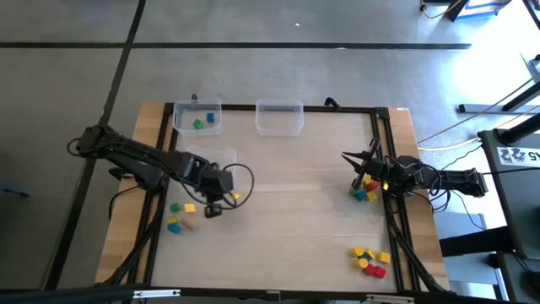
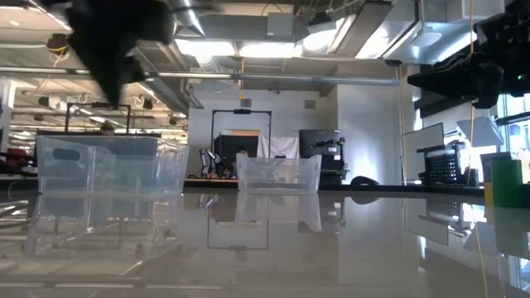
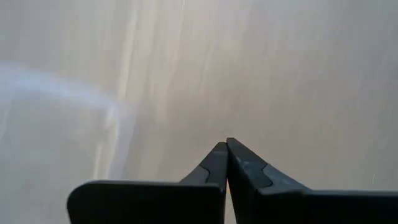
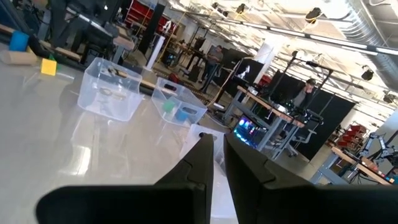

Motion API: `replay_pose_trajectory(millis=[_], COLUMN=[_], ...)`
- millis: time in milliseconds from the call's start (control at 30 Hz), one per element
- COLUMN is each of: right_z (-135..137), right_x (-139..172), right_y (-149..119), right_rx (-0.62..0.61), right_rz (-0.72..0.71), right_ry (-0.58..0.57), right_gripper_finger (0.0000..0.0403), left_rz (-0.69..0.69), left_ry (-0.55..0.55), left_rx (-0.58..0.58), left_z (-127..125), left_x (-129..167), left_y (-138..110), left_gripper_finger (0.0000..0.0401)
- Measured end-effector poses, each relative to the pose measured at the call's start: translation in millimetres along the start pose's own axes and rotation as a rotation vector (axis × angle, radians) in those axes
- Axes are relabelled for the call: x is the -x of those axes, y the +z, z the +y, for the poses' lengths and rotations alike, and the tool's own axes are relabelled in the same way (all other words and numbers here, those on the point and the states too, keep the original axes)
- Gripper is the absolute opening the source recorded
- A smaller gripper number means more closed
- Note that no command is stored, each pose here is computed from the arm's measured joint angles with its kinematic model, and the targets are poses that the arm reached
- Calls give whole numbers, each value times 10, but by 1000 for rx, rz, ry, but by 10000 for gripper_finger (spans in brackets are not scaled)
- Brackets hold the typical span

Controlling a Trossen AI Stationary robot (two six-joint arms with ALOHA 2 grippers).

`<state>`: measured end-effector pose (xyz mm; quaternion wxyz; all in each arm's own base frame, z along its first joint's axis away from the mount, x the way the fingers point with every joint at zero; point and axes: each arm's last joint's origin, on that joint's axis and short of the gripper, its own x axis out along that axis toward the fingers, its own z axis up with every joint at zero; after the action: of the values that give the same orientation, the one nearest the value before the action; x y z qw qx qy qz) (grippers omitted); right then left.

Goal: Sort blocks by size
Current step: Put the blue square game block into the top left transparent bin

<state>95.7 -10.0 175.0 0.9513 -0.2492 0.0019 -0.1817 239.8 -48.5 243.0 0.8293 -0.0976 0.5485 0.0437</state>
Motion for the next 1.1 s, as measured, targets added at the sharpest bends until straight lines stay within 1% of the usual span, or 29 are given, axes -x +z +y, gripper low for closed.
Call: replay_pose_trajectory(millis=[133, 200, 267, 333, 500, 633, 800, 967, 1100], right_z=[-35, -118, -194, -226, -337, -397, -504, -582, -578], right_x=[13, 35, 56, 56, -7, -78, -100, -82, -30], right_y=[82, 224, 347, 423, 732, 938, 1156, 1292, 1271], right_rx=[36, 51, 63, 73, 16, -14, -47, -132, -234], right_rz=[-25, -44, -17, 39, 124, 262, 494, 684, 829], right_ry=[49, 68, 103, 176, 352, 504, 617, 666, 690], right_gripper_finger=[44, 44, 44, 44, 44, 44, 44, 44, 44], left_rz=[-189, -247, -289, -315, -382, -430, -487, -498, -513], left_ry=[42, 60, 76, 95, 101, 112, 155, 205, 227], left_rx=[15, 10, 0, -19, -78, -144, -215, -239, -227], left_z=[21, 36, 46, 46, 39, 28, 17, 76, 164], left_x=[5, 9, -8, -42, -150, -226, -302, -363, -362], left_y=[177, 235, 289, 332, 460, 544, 630, 682, 726], left_gripper_finger=[22, 37, 57, 79, 128, 150, 157, 157, 155])
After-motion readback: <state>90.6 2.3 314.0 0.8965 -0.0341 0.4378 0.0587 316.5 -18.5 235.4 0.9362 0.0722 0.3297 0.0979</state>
